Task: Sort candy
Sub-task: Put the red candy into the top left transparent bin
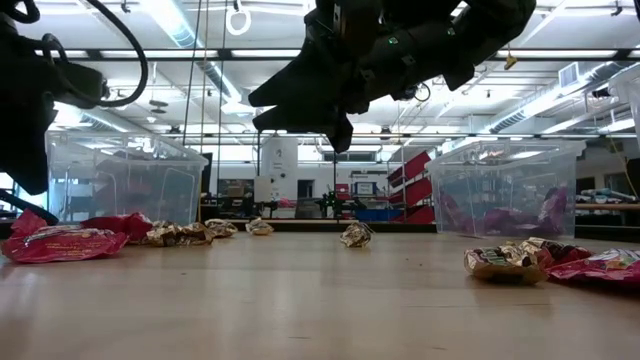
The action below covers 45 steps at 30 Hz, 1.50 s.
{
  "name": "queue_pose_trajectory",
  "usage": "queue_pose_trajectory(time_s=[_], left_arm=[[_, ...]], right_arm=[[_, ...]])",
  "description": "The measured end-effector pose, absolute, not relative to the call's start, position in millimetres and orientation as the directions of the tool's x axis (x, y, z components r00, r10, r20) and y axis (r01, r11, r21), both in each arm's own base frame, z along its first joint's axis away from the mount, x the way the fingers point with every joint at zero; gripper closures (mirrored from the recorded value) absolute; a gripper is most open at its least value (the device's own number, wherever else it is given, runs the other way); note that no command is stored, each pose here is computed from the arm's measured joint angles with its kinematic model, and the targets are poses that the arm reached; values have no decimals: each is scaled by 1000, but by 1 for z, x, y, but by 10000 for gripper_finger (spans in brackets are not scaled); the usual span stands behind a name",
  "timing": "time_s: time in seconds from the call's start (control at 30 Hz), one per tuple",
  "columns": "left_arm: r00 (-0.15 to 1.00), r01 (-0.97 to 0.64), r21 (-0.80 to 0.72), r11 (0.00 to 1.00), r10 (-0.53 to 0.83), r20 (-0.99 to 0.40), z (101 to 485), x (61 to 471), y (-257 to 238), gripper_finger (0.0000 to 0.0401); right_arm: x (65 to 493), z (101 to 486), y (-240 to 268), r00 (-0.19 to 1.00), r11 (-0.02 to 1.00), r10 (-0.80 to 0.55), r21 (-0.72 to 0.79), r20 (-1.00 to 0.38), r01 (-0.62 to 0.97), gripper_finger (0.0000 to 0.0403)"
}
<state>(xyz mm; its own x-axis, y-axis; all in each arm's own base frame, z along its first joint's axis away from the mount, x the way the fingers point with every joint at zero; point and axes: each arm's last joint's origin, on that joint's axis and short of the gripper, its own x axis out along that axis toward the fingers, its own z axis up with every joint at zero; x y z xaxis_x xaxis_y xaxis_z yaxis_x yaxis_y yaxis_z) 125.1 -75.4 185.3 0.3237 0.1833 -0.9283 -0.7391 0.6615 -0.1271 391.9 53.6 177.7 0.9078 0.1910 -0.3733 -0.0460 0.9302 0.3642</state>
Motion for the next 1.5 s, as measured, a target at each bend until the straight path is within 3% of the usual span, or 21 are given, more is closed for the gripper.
queue_pose_trajectory(time_s=[1.5], left_arm=[[213, -745, 21, 667, 267, -940, 154, 144, -88, 293]], right_arm=[[392, 178, 53, 908, 931, 191, 362, -374, -47, 273]])
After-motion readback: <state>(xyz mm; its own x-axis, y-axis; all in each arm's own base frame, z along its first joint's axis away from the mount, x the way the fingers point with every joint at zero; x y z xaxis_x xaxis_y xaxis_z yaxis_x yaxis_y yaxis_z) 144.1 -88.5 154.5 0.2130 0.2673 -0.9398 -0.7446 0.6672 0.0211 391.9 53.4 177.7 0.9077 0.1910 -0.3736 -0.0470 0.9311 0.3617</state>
